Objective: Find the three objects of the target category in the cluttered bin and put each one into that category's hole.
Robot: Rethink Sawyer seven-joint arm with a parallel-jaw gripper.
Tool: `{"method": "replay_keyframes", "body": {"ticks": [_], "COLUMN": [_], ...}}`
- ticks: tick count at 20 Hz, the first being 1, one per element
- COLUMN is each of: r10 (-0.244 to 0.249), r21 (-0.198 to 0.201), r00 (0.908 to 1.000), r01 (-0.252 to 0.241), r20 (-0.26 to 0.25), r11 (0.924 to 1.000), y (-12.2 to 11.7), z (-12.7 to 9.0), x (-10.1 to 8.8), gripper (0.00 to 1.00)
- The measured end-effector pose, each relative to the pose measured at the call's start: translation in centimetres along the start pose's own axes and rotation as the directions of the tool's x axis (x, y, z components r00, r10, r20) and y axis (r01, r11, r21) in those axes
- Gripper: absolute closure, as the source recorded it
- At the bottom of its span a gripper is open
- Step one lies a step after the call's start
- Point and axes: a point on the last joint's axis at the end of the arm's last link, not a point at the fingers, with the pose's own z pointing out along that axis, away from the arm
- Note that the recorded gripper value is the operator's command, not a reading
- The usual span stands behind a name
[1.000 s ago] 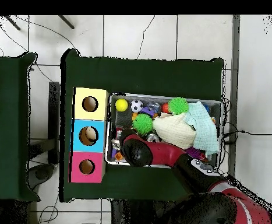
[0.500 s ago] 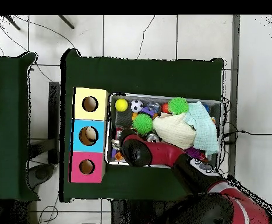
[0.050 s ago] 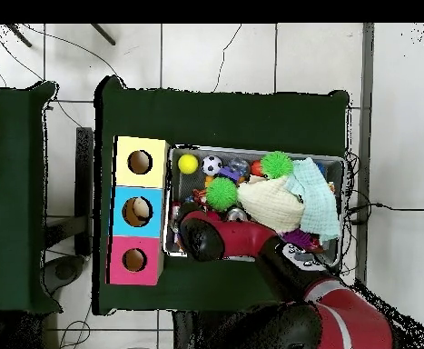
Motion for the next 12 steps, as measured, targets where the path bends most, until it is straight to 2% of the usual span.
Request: {"method": "replay_keyframes", "body": {"ticks": [11,12], "r10": [-0.016,-0.016], "r21": [0.021,0.026], "r00": [0.9998,0.9997], "r01": [0.016,0.016], "r20": [-0.014,-0.016], "r11": [0.9997,0.9995], "y": [-0.08,-0.29], "z": [-0.06,-0.10], "x": [0.51,0.57], "gripper": [1.00,0.00]}}
